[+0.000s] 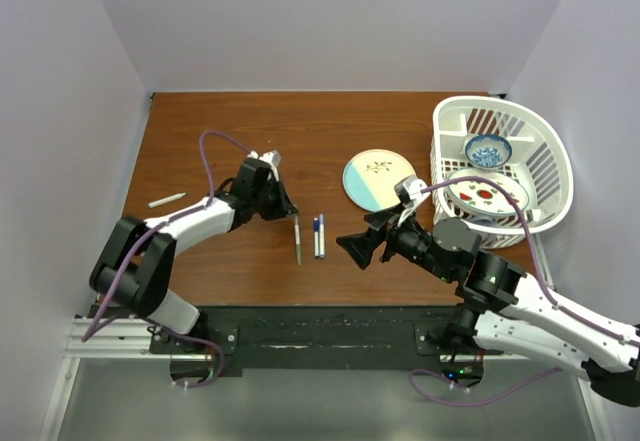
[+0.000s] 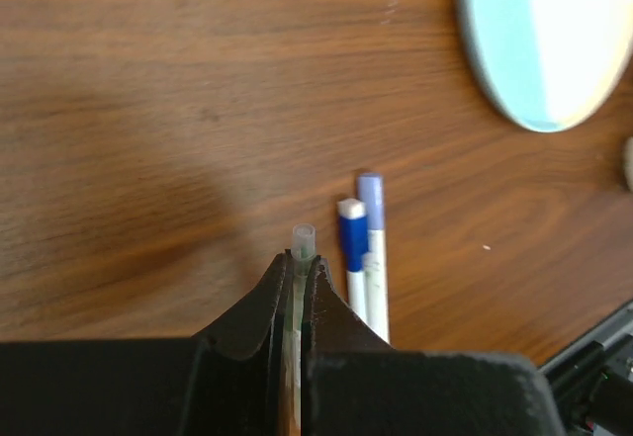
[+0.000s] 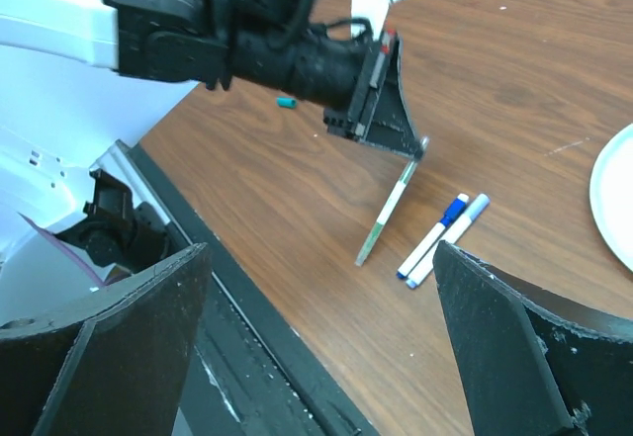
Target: Insert the pens into the pen caps
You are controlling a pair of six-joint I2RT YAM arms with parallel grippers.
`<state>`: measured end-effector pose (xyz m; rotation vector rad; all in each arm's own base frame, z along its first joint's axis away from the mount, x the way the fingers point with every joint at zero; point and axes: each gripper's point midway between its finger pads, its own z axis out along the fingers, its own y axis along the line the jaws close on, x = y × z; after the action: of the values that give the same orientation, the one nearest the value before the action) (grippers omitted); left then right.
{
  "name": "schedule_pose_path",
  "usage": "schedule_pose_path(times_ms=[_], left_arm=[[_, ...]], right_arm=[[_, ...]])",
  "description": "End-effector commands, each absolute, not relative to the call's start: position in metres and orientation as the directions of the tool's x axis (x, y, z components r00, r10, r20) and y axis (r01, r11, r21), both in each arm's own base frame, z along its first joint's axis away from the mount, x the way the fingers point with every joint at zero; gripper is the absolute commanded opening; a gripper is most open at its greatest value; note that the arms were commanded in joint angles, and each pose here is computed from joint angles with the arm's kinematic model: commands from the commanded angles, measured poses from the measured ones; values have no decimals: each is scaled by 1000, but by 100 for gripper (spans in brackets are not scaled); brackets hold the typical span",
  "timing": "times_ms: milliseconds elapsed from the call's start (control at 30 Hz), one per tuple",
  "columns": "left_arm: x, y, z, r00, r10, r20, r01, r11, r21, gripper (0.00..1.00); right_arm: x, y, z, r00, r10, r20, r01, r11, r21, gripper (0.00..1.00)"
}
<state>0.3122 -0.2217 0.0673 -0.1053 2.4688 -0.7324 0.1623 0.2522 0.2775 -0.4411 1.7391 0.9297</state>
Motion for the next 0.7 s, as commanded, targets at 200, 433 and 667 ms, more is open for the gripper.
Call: schedule_pose_path(times_ms=[200, 433, 667], left_arm=[[323, -222, 47, -844, -262, -468, 23, 854, -519, 36], [341, -157, 79, -700, -476, -532, -297, 872, -390, 65], [352, -21, 103, -404, -689, -602, -678, 667, -308, 62]], right_arm=[[169, 241, 277, -350, 172, -921, -643, 670, 370, 99], [170, 250, 272, -368, 172, -914, -648, 658, 385, 98], [168, 256, 273, -384, 184, -905, -655, 636, 407, 98]])
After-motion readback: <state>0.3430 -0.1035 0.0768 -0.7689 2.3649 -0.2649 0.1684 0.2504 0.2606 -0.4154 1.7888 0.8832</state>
